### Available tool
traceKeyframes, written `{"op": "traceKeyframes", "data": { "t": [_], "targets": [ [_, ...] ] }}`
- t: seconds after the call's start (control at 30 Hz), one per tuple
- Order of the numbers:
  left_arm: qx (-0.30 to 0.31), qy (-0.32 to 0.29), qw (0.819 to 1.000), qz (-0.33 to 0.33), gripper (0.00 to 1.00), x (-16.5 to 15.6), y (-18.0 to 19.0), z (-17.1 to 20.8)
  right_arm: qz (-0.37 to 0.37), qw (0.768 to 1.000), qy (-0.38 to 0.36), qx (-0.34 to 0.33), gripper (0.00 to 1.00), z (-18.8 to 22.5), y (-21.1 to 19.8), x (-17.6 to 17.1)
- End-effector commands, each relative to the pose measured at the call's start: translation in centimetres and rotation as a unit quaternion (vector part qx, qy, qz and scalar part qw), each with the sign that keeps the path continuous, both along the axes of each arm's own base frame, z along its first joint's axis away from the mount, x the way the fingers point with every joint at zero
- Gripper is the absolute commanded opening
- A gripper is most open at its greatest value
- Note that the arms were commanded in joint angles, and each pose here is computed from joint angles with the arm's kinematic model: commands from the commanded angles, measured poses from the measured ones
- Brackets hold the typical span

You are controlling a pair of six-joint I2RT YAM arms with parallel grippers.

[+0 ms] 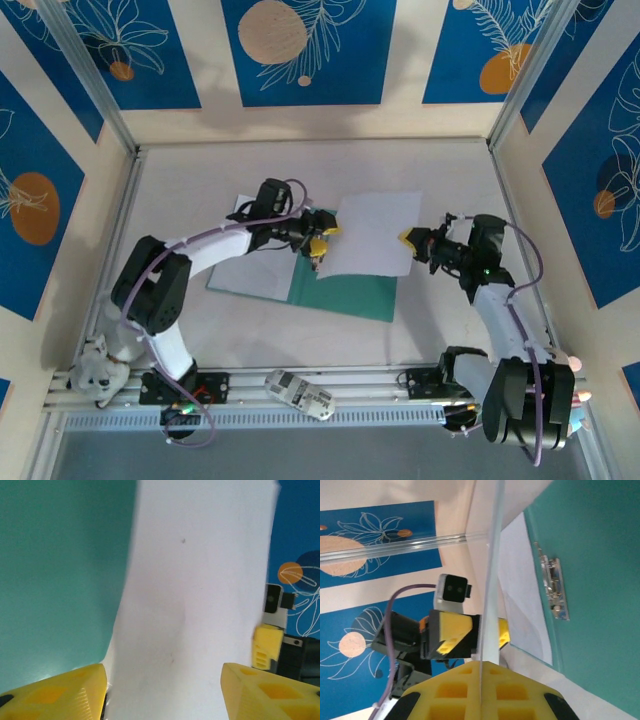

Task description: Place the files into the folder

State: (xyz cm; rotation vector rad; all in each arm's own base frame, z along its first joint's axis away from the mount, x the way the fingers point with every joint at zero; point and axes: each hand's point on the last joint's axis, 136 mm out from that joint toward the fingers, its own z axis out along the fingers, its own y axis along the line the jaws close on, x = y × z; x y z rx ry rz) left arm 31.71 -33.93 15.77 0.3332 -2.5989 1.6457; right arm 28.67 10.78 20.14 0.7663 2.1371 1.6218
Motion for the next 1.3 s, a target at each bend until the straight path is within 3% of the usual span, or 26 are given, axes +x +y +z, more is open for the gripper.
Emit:
{"op": "traceKeyframes", "data": {
  "t": [0.0,0.23,0.4,0.67,0.8,0.9,1.13,1.27],
  "targets": [
    [0.029,-0.009,1.0,-0.002,0.64,-0.8,2.8,-0.3,0.024,0.999,0.008,-0.021,0.04,1.1,0.2,-1.0],
    [0.098,-0.014,0.995,0.006,0.69,-1.9,7.2,-2.2,0.062,0.997,0.006,-0.045,0.04,2.9,1.3,0.1],
    [0.109,-0.006,0.994,0.009,0.7,-2.4,8.3,-3.2,0.105,0.993,-0.002,-0.061,0.03,4.7,4.0,1.4],
    [0.16,-0.013,0.987,0.017,0.7,-2.7,10.4,-3.7,0.16,0.982,-0.059,-0.085,0.02,8.6,9.0,2.7],
    [0.187,-0.028,0.982,0.016,0.72,-2.9,11.3,-3.2,0.156,0.978,-0.092,-0.107,0.01,9.3,9.5,2.9],
    [0.189,-0.027,0.982,0.017,0.73,-3.0,11.5,-3.2,0.142,0.975,-0.066,-0.158,0.01,6.2,8.6,2.9],
    [0.188,-0.02,0.982,0.015,0.73,-3.4,11.6,-3.8,0.1,0.949,0.057,-0.293,0.0,-6.1,4.2,1.2],
    [0.189,-0.019,0.982,0.013,0.73,-3.5,11.6,-3.7,0.111,0.936,0.117,-0.313,0.0,-10.3,3.4,0.1]
  ]
}}
